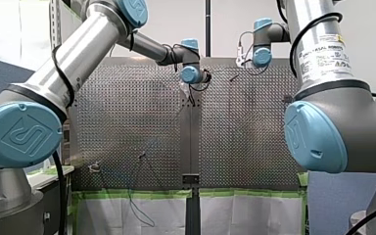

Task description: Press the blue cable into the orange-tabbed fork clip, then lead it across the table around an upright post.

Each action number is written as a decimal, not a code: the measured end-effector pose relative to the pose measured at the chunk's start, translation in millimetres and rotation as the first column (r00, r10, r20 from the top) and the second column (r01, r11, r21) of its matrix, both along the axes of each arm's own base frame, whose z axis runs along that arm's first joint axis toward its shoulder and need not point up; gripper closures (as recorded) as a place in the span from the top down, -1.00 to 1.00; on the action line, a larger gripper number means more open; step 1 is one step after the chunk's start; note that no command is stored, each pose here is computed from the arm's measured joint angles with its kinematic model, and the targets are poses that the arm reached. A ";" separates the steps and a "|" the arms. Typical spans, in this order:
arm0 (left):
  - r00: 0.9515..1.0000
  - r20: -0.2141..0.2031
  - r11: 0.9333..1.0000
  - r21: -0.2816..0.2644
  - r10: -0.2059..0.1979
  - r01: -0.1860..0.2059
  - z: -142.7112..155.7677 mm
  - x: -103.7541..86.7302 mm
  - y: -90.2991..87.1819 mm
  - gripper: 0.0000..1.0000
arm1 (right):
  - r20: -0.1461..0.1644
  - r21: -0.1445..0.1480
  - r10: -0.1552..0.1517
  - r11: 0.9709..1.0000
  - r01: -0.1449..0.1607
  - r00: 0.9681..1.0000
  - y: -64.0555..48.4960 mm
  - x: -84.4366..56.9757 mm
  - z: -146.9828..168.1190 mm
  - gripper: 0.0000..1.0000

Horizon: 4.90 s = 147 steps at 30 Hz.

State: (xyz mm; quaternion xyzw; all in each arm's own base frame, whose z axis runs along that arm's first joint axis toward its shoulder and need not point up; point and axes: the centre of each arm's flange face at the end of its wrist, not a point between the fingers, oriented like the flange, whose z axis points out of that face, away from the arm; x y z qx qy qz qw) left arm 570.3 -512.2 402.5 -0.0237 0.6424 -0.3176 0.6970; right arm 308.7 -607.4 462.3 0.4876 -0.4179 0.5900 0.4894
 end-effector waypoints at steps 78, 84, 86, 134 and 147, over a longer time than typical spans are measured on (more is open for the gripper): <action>0.998 -0.055 0.986 0.162 0.037 -0.028 -60.4 -5.3 -19.9 0.89 | -0.140 0.357 0.035 0.934 0.017 0.990 23.5 -7.6 -325.9 -1.00; 0.997 -0.058 0.986 0.164 0.041 -0.031 -61.1 -5.4 -19.5 0.89 | -0.141 0.362 0.034 0.932 0.020 0.989 24.2 -9.4 -341.2 -1.00; 0.997 -0.058 0.986 0.164 0.041 -0.031 -61.1 -5.4 -19.5 0.89 | -0.145 0.371 0.035 0.928 0.021 0.989 24.6 -9.6 -348.9 -1.00; 0.997 -0.058 0.986 0.163 0.045 -0.035 -60.9 -3.6 -17.4 0.89 | -0.206 0.506 -0.006 0.855 0.112 0.979 46.8 -25.6 -528.3 -1.00; 0.997 -0.059 0.986 0.163 0.046 -0.036 -61.1 -3.1 -17.0 0.89 | -0.210 0.526 -0.039 0.838 0.147 0.977 50.6 -41.5 -562.2 -1.00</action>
